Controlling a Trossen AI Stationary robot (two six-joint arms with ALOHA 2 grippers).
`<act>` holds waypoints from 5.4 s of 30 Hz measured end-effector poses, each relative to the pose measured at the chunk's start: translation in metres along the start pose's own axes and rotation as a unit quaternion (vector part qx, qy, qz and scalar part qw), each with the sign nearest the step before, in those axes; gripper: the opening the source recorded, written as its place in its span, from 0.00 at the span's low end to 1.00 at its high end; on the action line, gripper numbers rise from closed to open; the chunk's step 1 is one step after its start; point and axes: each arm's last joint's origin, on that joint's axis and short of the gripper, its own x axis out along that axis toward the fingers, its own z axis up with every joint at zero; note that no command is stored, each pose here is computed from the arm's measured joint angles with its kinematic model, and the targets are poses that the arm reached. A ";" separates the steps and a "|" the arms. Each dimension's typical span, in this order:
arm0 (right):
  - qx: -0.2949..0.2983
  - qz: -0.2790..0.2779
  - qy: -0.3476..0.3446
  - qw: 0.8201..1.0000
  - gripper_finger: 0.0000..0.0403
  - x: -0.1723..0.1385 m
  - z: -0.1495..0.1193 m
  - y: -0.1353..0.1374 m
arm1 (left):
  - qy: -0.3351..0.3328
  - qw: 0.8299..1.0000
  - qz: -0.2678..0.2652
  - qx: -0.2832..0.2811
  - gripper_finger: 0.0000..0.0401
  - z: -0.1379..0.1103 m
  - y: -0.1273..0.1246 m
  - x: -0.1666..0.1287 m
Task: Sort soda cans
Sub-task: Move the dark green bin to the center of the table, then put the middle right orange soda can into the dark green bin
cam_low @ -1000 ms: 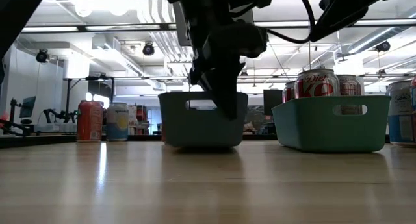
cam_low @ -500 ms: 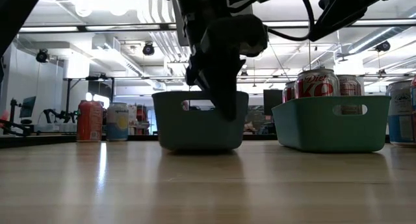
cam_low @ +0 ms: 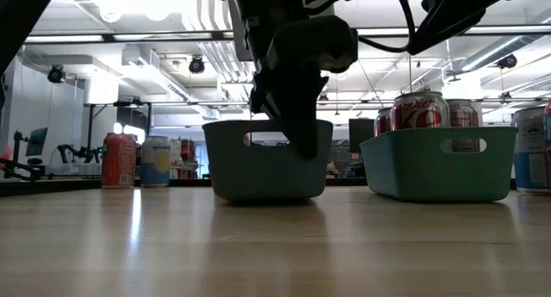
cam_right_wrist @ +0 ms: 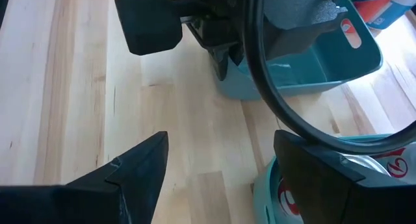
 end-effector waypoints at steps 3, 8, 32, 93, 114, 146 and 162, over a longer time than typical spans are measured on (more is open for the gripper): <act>-0.008 0.000 0.000 1.000 0.71 0.000 0.000 0.000 | 0.000 1.000 0.000 0.002 0.00 0.000 0.000 0.000; -0.014 0.000 -0.001 1.000 0.74 0.000 0.000 0.000 | 0.000 1.000 0.000 0.007 0.00 0.000 0.000 0.000; -0.076 -0.032 0.040 0.996 0.80 -0.047 0.025 -0.018 | -0.048 0.999 0.016 0.006 0.33 0.002 0.000 -0.042; 0.533 -0.238 0.313 0.749 0.90 -0.042 -0.090 -0.102 | -0.428 0.892 -0.145 0.014 0.40 -0.064 -0.039 -0.062; 0.508 -0.207 0.332 0.767 0.74 -0.036 -0.093 -0.101 | -0.427 0.893 -0.144 0.013 0.40 -0.064 -0.039 -0.062; 0.343 -0.198 0.032 0.918 0.75 -0.104 0.057 -0.128 | -0.400 0.907 -0.123 0.035 0.40 -0.069 -0.036 -0.065; 0.107 -0.127 0.128 0.978 0.75 0.014 0.138 -0.119 | -0.455 0.889 -0.022 -0.031 0.40 -0.133 -0.009 -0.129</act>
